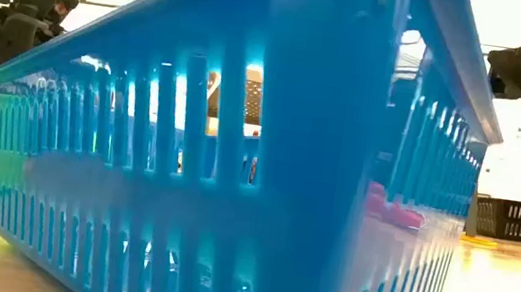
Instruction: Pick & Place Office Desk Supplies
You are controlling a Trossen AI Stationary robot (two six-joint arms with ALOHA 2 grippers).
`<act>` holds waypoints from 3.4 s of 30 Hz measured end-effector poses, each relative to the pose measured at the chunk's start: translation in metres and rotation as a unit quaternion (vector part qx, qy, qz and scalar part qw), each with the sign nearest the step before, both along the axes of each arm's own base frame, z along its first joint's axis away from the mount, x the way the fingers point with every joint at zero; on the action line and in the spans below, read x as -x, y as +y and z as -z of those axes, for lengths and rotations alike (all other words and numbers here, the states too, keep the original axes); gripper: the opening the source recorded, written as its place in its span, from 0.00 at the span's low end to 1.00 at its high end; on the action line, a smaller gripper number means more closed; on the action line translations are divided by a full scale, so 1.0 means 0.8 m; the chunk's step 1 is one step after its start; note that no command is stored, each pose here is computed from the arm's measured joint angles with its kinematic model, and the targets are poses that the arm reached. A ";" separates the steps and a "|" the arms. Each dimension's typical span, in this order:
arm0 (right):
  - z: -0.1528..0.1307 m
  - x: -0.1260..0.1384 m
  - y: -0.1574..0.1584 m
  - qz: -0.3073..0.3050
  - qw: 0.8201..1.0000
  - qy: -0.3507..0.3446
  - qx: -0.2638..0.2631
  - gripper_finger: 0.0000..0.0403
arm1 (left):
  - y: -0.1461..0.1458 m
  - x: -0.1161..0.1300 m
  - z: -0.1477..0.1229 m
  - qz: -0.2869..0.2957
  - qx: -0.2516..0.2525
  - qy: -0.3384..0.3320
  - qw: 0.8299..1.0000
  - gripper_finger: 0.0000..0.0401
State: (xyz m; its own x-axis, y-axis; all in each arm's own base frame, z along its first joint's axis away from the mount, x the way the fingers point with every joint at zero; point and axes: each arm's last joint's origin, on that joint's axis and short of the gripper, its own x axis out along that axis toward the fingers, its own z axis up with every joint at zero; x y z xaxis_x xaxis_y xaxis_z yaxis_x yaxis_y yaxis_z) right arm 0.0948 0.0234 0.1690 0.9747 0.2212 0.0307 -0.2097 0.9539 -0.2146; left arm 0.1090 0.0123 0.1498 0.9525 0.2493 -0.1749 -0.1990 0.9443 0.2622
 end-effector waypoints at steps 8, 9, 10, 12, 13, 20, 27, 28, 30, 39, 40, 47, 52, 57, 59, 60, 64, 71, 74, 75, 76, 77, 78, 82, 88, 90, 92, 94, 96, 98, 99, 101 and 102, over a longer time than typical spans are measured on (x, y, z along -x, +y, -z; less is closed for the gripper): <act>0.000 0.000 0.000 0.000 1.000 0.000 0.000 0.37 | 0.000 0.000 0.000 0.000 0.000 0.000 1.000 0.29; 0.000 0.000 0.000 0.000 1.000 0.000 0.000 0.37 | 0.000 0.000 0.000 0.000 0.000 0.000 1.000 0.29; 0.000 0.000 0.000 0.000 1.000 0.000 0.000 0.37 | 0.000 0.000 0.000 0.000 0.000 0.000 1.000 0.29; 0.000 0.000 0.000 0.000 1.000 0.000 0.000 0.37 | 0.000 0.000 0.000 0.000 0.000 0.000 1.000 0.29; 0.000 0.000 0.000 0.000 1.000 0.000 0.000 0.37 | 0.000 0.000 0.000 0.000 0.000 0.000 1.000 0.29; 0.000 0.000 0.000 0.000 1.000 0.000 0.000 0.37 | 0.000 0.000 0.000 0.000 0.000 0.000 1.000 0.29; 0.000 0.000 0.000 0.000 1.000 0.000 0.000 0.37 | 0.000 0.000 0.000 0.000 0.000 0.000 1.000 0.29; 0.000 0.000 0.000 0.000 1.000 0.000 0.000 0.37 | 0.000 0.000 0.000 0.000 0.000 0.000 1.000 0.29; 0.000 0.000 0.000 0.000 1.000 0.000 0.000 0.37 | 0.000 0.000 0.000 0.000 0.000 0.000 1.000 0.29; 0.000 0.000 0.000 0.000 1.000 0.000 0.000 0.37 | 0.000 0.000 0.000 0.000 0.000 0.000 1.000 0.29; 0.000 0.000 0.000 0.000 1.000 0.000 0.000 0.37 | 0.000 0.000 0.000 0.000 0.000 0.000 1.000 0.29; 0.000 0.000 0.000 0.003 0.997 -0.016 0.071 0.37 | 0.000 0.000 0.000 0.000 0.000 0.000 1.000 0.29; 0.000 0.000 0.000 0.003 0.997 -0.017 0.073 0.37 | 0.000 0.000 0.000 0.000 0.000 0.000 1.000 0.29; 0.000 0.000 0.000 0.002 0.997 -0.016 0.070 0.37 | 0.000 0.000 0.000 0.000 0.000 0.000 1.000 0.29; 0.000 0.000 0.000 0.002 0.997 -0.016 0.070 0.37 | 0.000 0.000 0.000 0.000 0.000 0.000 1.000 0.29; 0.000 0.000 0.000 0.002 0.997 -0.016 0.070 0.37 | 0.000 0.000 0.000 0.000 0.000 0.000 1.000 0.29; 0.000 0.000 0.000 0.002 0.998 -0.014 0.062 0.37 | 0.000 0.000 0.000 0.000 0.000 0.000 1.000 0.29; 0.000 0.000 0.000 -0.002 0.999 0.011 -0.053 0.37 | 0.000 0.000 0.000 0.000 0.000 0.000 1.000 0.29; -0.001 0.000 0.000 -0.004 0.994 0.021 -0.108 0.37 | 0.000 0.000 0.000 0.000 0.000 0.000 1.000 0.29; -0.001 0.000 0.000 -0.004 0.994 0.018 -0.108 0.37 | 0.000 0.000 0.000 0.000 0.000 0.000 1.000 0.29; -0.001 0.000 0.000 -0.004 0.995 0.016 -0.099 0.37 | 0.000 0.000 0.000 0.000 0.000 0.000 1.000 0.29; -0.001 0.000 0.000 -0.003 0.996 0.013 -0.086 0.37 | 0.000 0.000 0.000 0.000 0.000 0.000 1.000 0.29; -0.001 0.000 0.000 -0.003 0.997 0.011 -0.077 0.37 | 0.000 0.000 0.000 0.000 0.000 0.000 1.000 0.29; -0.001 0.000 0.000 -0.004 0.995 0.015 -0.094 0.37 | 0.000 0.000 0.000 0.000 0.000 0.000 1.000 0.29; -0.017 0.002 0.000 -0.012 0.990 -0.044 -0.131 0.37 | 0.000 0.000 0.000 0.000 0.000 0.000 1.000 0.29; -0.022 0.003 -0.001 -0.014 0.989 -0.061 -0.130 0.37 | 0.000 0.000 0.000 0.000 0.000 0.000 1.000 0.29; -0.025 0.003 -0.001 -0.010 0.992 -0.065 -0.110 0.37 | 0.000 0.000 0.000 0.000 0.000 0.000 1.000 0.29; -0.030 0.005 -0.002 0.004 0.993 -0.067 -0.100 0.37 | 0.000 0.000 0.000 0.000 0.000 0.000 1.000 0.29; -0.037 0.006 -0.005 0.038 0.991 -0.074 -0.107 0.37 | 0.000 0.000 0.000 0.000 0.000 0.000 1.000 0.29; -0.044 0.007 -0.008 0.076 0.987 -0.080 -0.114 0.37 | 0.000 0.000 0.000 0.000 0.000 0.000 1.000 0.29; -0.047 0.008 -0.010 0.092 0.986 -0.084 -0.114 0.37 | 0.000 0.000 0.000 0.000 0.000 0.000 1.000 0.29; -0.053 0.009 -0.012 0.120 0.984 -0.092 -0.098 0.37 | 0.000 0.000 0.000 0.000 0.000 0.000 1.000 0.29; -0.057 0.010 -0.013 0.132 0.983 -0.096 -0.084 0.37 | 0.000 0.000 0.000 0.000 0.000 0.000 1.000 0.29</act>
